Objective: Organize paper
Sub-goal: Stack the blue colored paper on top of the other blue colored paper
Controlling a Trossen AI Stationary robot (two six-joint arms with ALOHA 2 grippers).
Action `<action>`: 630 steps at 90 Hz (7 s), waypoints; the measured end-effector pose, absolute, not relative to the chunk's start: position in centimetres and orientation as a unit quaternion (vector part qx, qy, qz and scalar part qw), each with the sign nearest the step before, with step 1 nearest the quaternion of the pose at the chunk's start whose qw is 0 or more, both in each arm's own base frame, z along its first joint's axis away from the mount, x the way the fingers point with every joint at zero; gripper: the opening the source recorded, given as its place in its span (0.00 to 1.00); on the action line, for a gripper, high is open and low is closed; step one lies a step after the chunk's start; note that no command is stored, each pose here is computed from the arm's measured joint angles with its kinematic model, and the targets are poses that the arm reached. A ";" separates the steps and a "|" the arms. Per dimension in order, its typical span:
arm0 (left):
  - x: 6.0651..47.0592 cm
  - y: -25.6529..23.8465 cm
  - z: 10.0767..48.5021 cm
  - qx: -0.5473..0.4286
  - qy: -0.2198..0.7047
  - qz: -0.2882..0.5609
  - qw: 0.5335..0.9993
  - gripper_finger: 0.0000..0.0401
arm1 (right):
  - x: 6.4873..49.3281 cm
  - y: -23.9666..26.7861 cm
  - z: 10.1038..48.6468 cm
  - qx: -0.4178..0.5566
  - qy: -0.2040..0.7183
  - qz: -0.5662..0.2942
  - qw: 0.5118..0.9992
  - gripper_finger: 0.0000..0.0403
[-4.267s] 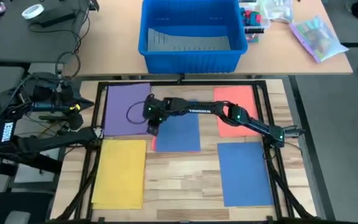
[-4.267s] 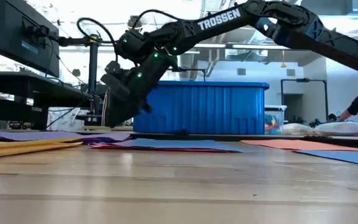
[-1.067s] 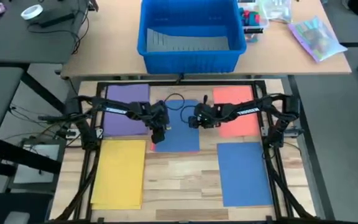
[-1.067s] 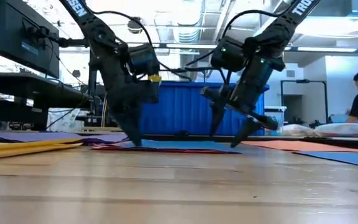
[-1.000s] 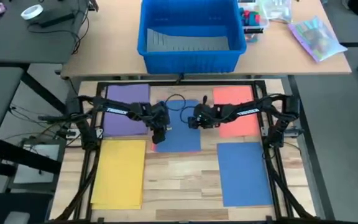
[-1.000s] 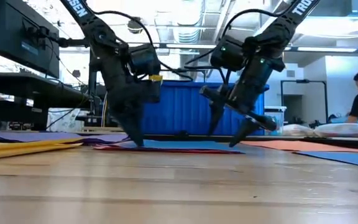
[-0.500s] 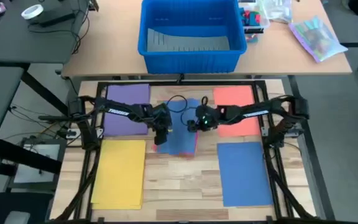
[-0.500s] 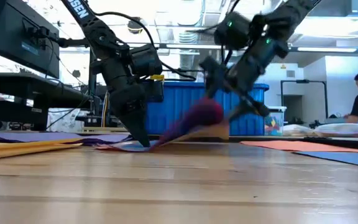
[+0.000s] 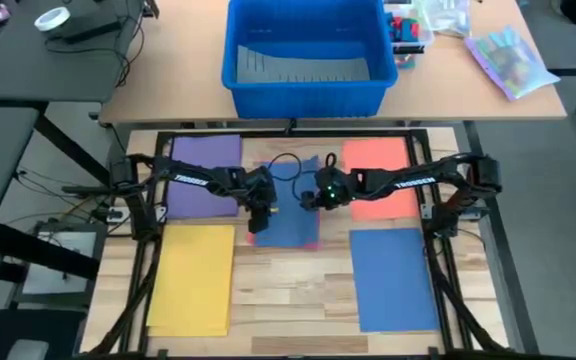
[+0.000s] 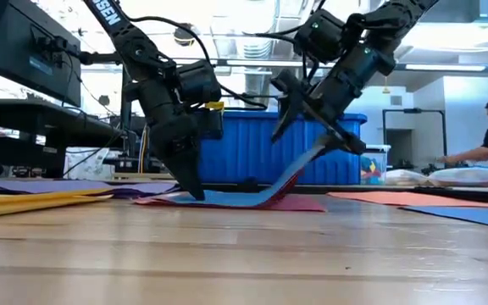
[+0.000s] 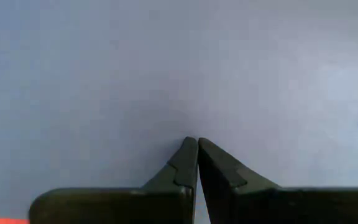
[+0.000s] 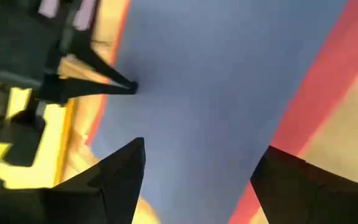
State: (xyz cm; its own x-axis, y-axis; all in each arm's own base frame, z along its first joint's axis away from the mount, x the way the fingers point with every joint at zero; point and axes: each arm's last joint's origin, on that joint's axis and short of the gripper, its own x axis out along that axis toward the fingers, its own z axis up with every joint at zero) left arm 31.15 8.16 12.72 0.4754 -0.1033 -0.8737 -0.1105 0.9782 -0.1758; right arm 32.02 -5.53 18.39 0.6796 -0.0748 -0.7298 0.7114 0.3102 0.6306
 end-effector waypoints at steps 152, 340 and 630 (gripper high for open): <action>31.1 8.1 12.7 -0.106 0.515 0.003 0.851 0.00 | 33.3 -3.2 22.5 0.525 0.307 -0.177 0.774 0.63; 23.9 6.1 29.0 -0.135 0.515 0.021 0.846 0.00 | 27.3 1.7 25.9 0.470 0.408 -0.249 0.743 0.00; 18.6 4.5 32.3 -0.086 0.476 0.000 0.875 0.00 | 28.7 17.3 16.3 0.519 0.451 -0.404 0.603 0.12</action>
State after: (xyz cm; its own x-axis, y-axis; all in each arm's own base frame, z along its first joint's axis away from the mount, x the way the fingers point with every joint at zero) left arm 18.61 4.53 32.27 0.5470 -0.0825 -0.8331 -0.0809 0.9853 -0.1507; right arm 28.65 17.32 16.34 0.2662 -0.0186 -0.9637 0.9558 0.1344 0.2614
